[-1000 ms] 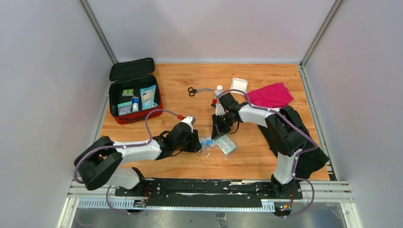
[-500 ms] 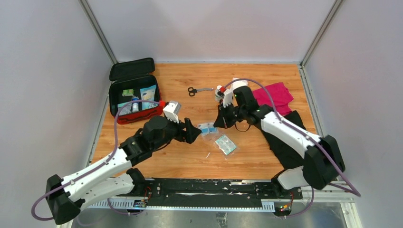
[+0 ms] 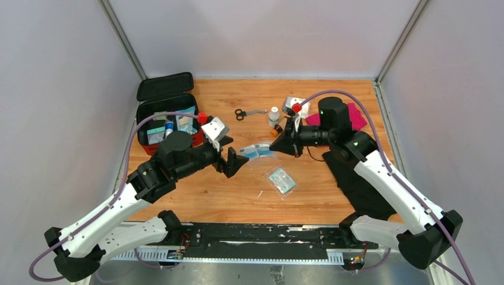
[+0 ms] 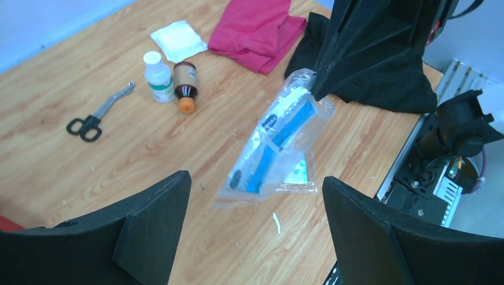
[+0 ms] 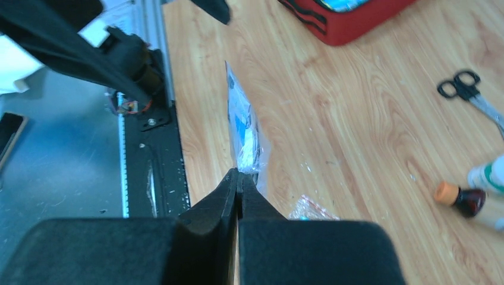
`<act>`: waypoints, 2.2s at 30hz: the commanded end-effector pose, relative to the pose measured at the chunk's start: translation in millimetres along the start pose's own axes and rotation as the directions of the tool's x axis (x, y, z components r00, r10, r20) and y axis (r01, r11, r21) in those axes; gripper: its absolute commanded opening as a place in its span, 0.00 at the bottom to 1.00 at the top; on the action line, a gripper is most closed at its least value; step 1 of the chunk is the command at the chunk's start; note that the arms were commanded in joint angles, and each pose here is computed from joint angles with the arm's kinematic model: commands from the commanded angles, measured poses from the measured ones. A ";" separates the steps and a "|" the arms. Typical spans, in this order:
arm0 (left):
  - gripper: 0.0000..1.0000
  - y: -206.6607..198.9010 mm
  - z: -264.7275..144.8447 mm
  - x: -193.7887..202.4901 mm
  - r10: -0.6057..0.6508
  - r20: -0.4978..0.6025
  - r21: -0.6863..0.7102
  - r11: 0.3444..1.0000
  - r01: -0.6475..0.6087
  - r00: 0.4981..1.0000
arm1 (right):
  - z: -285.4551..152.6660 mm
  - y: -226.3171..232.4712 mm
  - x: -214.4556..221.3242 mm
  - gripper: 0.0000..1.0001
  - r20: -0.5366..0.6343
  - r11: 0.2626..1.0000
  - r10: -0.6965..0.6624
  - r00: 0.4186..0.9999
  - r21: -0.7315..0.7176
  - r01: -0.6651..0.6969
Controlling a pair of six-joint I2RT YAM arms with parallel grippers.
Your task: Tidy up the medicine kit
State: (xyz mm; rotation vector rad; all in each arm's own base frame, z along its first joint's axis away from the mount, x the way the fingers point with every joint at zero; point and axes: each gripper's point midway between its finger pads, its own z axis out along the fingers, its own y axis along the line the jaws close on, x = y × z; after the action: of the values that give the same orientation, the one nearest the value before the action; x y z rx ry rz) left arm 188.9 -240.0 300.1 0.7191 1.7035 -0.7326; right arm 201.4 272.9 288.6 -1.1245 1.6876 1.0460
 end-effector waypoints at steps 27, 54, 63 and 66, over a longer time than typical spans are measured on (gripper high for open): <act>0.00 -42.6 19.8 12.1 0.017 -0.109 0.246 0.969 0.010 0.994 | -21.1 38.4 -25.9 0.01 0.047 0.990 -0.099 0.994 -0.096 0.103; 0.00 293.0 -54.3 44.9 -0.440 -0.082 -0.846 0.505 0.170 0.894 | -49.2 -20.1 26.9 0.64 0.040 0.909 0.156 0.987 0.385 -0.160; 0.00 380.0 -126.3 63.4 -0.456 -0.157 -0.987 0.046 -0.153 0.876 | -45.3 -16.8 52.6 0.64 0.004 0.898 0.236 0.972 0.380 -0.220; 0.00 396.5 -136.1 76.4 -0.484 -0.236 -0.957 -0.034 -0.287 0.843 | -44.9 -15.7 58.1 0.64 -0.007 0.896 0.252 0.968 0.379 -0.230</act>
State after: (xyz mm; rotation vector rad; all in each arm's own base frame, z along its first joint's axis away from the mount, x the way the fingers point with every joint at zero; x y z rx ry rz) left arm 405.4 75.0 214.0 -0.3924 2.2200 0.5246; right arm 202.7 213.9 255.9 -0.7220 1.9557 0.7764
